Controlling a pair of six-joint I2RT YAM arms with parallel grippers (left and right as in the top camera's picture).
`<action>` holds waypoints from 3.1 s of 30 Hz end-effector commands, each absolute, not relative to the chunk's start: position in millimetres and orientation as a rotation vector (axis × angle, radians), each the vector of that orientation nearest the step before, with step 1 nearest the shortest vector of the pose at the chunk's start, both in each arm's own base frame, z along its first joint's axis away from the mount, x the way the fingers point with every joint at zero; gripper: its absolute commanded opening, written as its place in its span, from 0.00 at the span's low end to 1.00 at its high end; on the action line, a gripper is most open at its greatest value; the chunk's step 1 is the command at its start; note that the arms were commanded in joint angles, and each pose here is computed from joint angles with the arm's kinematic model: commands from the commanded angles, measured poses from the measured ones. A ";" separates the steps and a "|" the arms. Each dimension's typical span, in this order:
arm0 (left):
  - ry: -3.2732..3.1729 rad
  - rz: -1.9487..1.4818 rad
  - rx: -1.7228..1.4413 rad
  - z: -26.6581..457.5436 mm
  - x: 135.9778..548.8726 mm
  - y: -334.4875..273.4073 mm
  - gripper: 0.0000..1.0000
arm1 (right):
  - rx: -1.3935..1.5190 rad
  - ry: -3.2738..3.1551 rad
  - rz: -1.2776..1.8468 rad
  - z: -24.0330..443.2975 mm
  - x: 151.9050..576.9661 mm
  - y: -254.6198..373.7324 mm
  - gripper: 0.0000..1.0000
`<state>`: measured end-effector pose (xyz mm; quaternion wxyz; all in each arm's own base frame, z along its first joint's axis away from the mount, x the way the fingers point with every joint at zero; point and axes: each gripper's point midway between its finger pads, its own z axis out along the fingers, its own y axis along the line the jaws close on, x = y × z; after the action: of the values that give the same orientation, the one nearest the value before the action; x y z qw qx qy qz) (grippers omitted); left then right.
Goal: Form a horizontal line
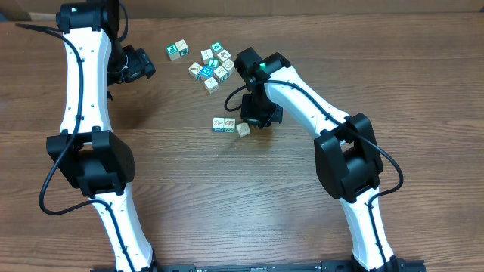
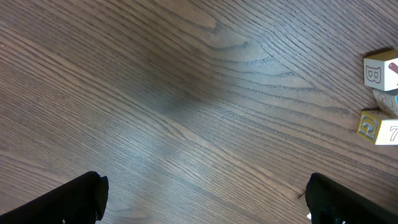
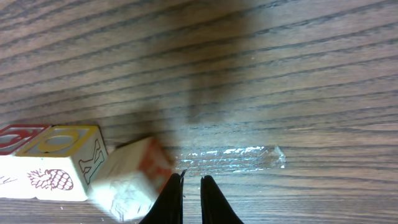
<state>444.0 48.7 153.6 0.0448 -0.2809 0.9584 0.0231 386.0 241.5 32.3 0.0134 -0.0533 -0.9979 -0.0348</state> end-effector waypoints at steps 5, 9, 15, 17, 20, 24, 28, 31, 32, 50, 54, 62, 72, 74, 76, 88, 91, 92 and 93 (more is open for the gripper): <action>2.924 0.066 -0.852 154.9 445.2 45.6 1.00 | -0.198 -3.103 -0.107 31.1 388.6 234.5 0.09; 2.924 0.066 -0.852 154.9 445.2 45.6 1.00 | -0.186 -3.083 -0.092 31.1 381.6 235.2 0.09; 2.924 0.066 -0.852 154.9 445.2 45.6 0.99 | -0.185 -3.034 -0.046 31.7 368.8 229.0 0.04; 2.924 0.066 -0.852 154.9 445.2 45.6 1.00 | -0.186 -3.007 -0.065 32.4 363.5 231.0 0.04; 2.924 0.066 -0.852 154.9 445.2 45.6 1.00 | -0.188 -2.961 -0.122 34.1 355.5 237.5 0.04; 2.925 0.066 -0.852 154.9 445.1 45.6 1.00 | -0.190 -2.944 -0.133 34.8 352.2 238.7 0.04; 2.924 0.066 -0.852 154.9 445.2 45.6 0.99 | -0.191 -2.937 -0.126 35.0 350.5 237.6 0.04; 2.924 0.066 -0.852 154.9 445.2 45.6 1.00 | -0.191 -2.928 -0.116 35.3 348.0 236.2 0.04; 2.924 0.066 -0.852 154.9 445.2 45.6 1.00 | -0.191 -2.926 -0.113 36.2 347.3 235.8 0.04; 2.925 0.066 -0.852 154.9 445.1 45.6 1.00 | -0.167 -3.415 -0.006 171.4 357.0 233.7 0.04; 2.924 0.066 -0.852 154.9 445.2 45.6 1.00 | -0.111 -3.442 -0.063 174.9 353.6 251.8 0.04; 2.925 0.066 -0.852 154.9 445.1 45.6 0.99 | -0.107 -3.473 -0.109 179.7 362.6 256.1 0.04; 2.924 0.066 -0.852 154.9 445.2 45.6 0.99 | 0.061 -3.357 0.025 158.9 336.8 241.5 0.04; 2.924 0.066 -0.852 154.9 445.2 45.6 0.99 | 0.064 -3.330 0.059 147.5 331.8 237.4 0.04; 2.925 0.066 -0.852 154.9 445.1 45.4 1.00 | 0.065 -3.317 0.072 139.2 329.5 235.9 0.04; 2.925 0.066 -0.852 154.9 445.1 45.4 1.00 | 0.091 -3.343 -0.025 155.5 326.9 238.4 0.04; 2.925 0.066 -0.852 154.9 445.1 45.6 1.00 | 0.144 -3.365 -0.077 161.1 328.0 242.1 0.04; 2.924 0.066 -0.852 154.9 445.2 45.6 1.00 | 0.177 -3.361 -0.099 160.2 328.2 245.1 0.04; 2.924 0.066 -0.852 154.9 445.2 45.4 0.99 | 0.196 -3.356 -0.121 158.4 329.2 246.3 0.04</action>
<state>444.0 48.7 153.6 0.0448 -0.2809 0.9584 0.0231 331.2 245.4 142.6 -0.0978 0.0348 -0.9946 -0.0072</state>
